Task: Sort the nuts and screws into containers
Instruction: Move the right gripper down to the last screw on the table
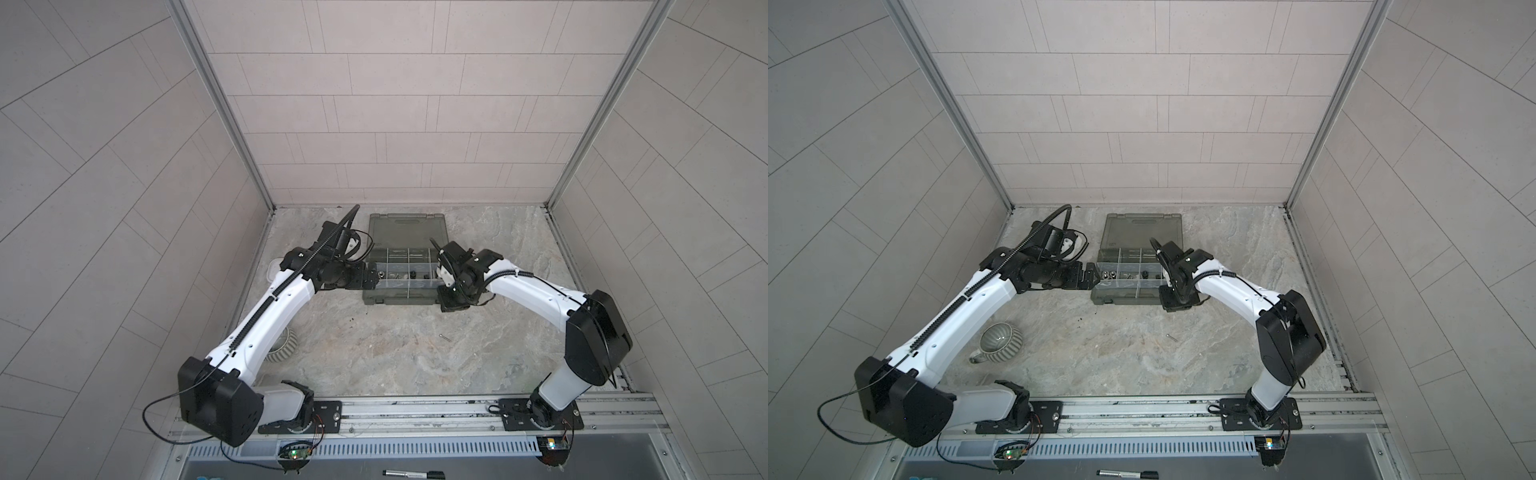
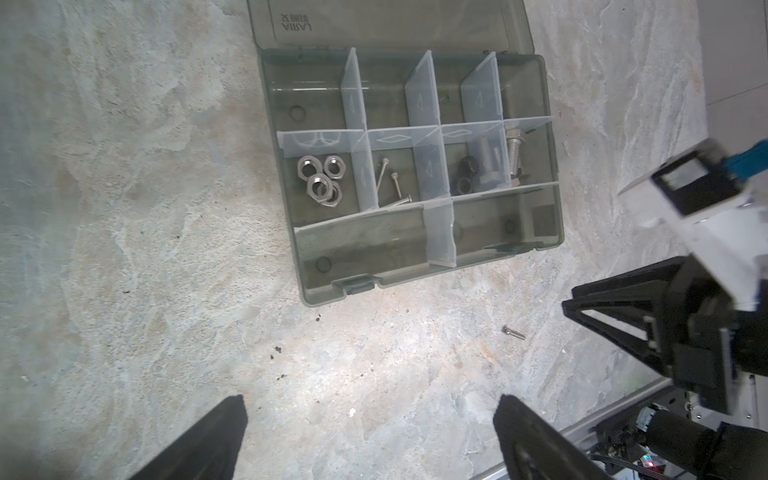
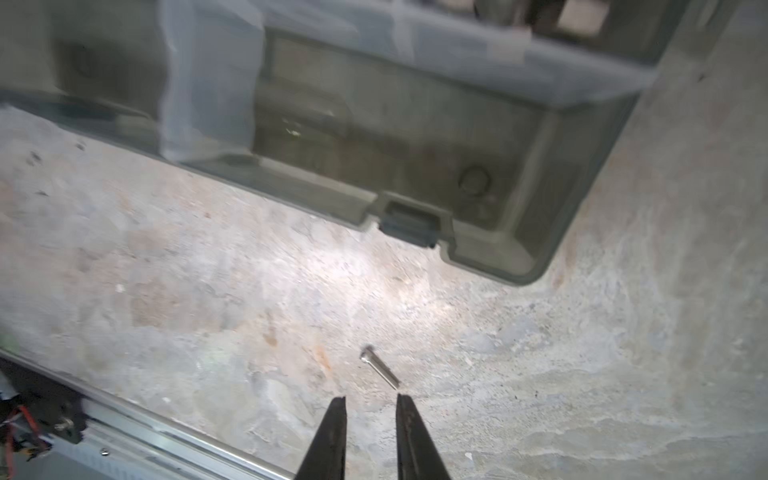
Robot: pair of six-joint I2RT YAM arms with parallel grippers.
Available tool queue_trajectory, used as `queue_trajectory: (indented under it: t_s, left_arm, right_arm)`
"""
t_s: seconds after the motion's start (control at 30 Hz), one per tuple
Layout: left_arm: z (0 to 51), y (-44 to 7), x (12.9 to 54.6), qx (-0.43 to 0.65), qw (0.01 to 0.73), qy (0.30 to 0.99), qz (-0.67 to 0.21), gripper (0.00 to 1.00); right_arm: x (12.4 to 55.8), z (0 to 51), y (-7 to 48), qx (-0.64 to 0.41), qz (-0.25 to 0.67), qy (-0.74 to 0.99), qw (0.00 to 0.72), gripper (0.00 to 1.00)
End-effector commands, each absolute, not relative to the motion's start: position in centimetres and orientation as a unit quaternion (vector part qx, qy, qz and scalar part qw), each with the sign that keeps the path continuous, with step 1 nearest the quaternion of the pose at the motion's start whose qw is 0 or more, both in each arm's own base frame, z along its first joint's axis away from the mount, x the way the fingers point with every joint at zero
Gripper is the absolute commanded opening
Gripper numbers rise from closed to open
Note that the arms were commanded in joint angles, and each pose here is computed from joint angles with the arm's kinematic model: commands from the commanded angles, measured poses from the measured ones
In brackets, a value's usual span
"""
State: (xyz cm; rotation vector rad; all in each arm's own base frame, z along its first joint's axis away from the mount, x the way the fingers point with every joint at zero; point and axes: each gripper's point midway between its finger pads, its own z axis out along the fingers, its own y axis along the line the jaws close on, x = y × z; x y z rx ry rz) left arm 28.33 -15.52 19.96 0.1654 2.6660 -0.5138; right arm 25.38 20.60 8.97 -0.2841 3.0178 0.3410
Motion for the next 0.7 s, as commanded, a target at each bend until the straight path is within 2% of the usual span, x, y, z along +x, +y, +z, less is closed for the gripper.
queue_trajectory:
  t_s: [0.0, 0.3, 0.67]
  left_arm:
    - [19.8, -16.2, 26.5, 0.049, 0.202, 0.958, -0.200, 1.00]
    - [18.2, -16.0, 21.9, 0.019, 0.206, 0.957, -0.202, 1.00]
    - [17.9, -13.8, 19.6, -0.026, 0.223, 0.955, -0.195, 1.00]
  right_arm:
    - [25.0, 9.0, 20.7, -0.091, 0.121, 0.986, 0.072, 0.24]
    - [22.9, 6.8, 20.7, -0.124, 0.105, 0.986, 0.041, 0.25]
    - [20.9, 3.9, 21.0, -0.154, 0.094, 0.984, 0.003, 0.24]
